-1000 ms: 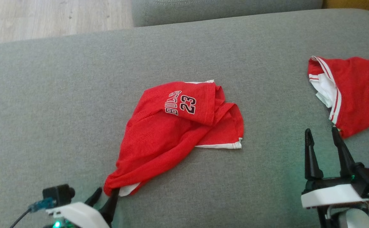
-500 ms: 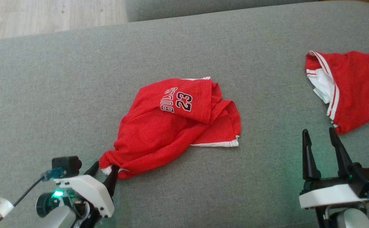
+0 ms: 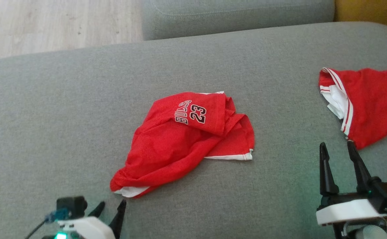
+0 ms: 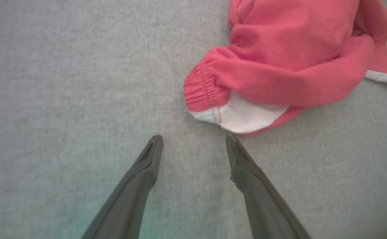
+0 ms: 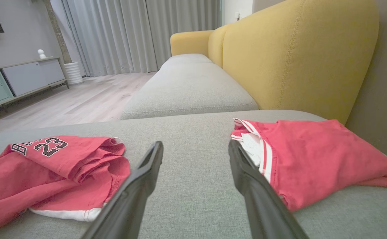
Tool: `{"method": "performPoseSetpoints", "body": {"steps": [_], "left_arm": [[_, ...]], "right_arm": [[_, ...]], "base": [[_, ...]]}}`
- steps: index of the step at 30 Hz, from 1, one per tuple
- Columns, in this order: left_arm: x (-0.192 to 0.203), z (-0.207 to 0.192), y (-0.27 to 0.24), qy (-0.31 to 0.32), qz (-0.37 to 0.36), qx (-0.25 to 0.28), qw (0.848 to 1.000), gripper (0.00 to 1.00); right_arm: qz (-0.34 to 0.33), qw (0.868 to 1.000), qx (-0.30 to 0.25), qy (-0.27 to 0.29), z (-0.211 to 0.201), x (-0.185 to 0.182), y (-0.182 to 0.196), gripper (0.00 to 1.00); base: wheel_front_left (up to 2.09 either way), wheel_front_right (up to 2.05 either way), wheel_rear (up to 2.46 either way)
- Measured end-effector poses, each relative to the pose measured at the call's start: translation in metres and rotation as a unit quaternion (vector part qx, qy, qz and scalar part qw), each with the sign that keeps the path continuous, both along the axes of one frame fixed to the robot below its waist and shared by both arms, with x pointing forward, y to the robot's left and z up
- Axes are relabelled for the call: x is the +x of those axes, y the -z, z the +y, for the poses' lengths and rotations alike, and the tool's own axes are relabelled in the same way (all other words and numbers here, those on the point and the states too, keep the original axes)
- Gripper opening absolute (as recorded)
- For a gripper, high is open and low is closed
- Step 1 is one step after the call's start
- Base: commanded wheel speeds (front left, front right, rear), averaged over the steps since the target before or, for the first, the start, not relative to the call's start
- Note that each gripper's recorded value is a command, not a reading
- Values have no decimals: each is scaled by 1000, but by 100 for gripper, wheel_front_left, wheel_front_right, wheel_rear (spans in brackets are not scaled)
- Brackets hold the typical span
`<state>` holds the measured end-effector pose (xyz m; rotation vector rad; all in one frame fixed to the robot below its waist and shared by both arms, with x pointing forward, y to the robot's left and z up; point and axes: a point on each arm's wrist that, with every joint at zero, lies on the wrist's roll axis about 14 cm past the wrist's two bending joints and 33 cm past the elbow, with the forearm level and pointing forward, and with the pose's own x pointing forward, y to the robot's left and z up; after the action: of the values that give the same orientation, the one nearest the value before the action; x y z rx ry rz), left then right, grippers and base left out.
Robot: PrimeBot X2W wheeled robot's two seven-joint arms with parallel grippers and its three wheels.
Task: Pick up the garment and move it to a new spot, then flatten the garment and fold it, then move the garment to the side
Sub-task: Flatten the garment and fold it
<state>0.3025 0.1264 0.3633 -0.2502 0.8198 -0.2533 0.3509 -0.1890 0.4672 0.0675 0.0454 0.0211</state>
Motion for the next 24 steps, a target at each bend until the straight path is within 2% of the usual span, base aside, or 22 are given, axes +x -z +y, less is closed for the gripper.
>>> {"method": "performPoseSetpoints", "body": {"steps": [4, 8, 12, 17, 24], "left_arm": [[-13, 8, -3, -16, -8, 2, 1000, 100], [-8, 16, -19, -52, -62, -1, 997, 100], [4, 20, -44, -78, -136, -3, 988, 100], [9, 17, -72, -96, -229, -8, 969, 100], [2, 25, -80, -112, -280, 22, 953, 100]], "right_arm": [[-7, 1000, 0, -5, 3, 1, -4, 100], [-14, 1000, 0, -8, 5, 3, -8, 100], [-15, 1000, -2, -5, 2, -1, -9, 100], [-14, 1000, -16, -13, 5, -7, -9, 100], [3, 999, -21, -45, 24, -13, 2, 100]], "base": [[0, 0, 0], [0, 0, 0], [0, 0, 0], [0, 0, 0], [0, 0, 0]]}}
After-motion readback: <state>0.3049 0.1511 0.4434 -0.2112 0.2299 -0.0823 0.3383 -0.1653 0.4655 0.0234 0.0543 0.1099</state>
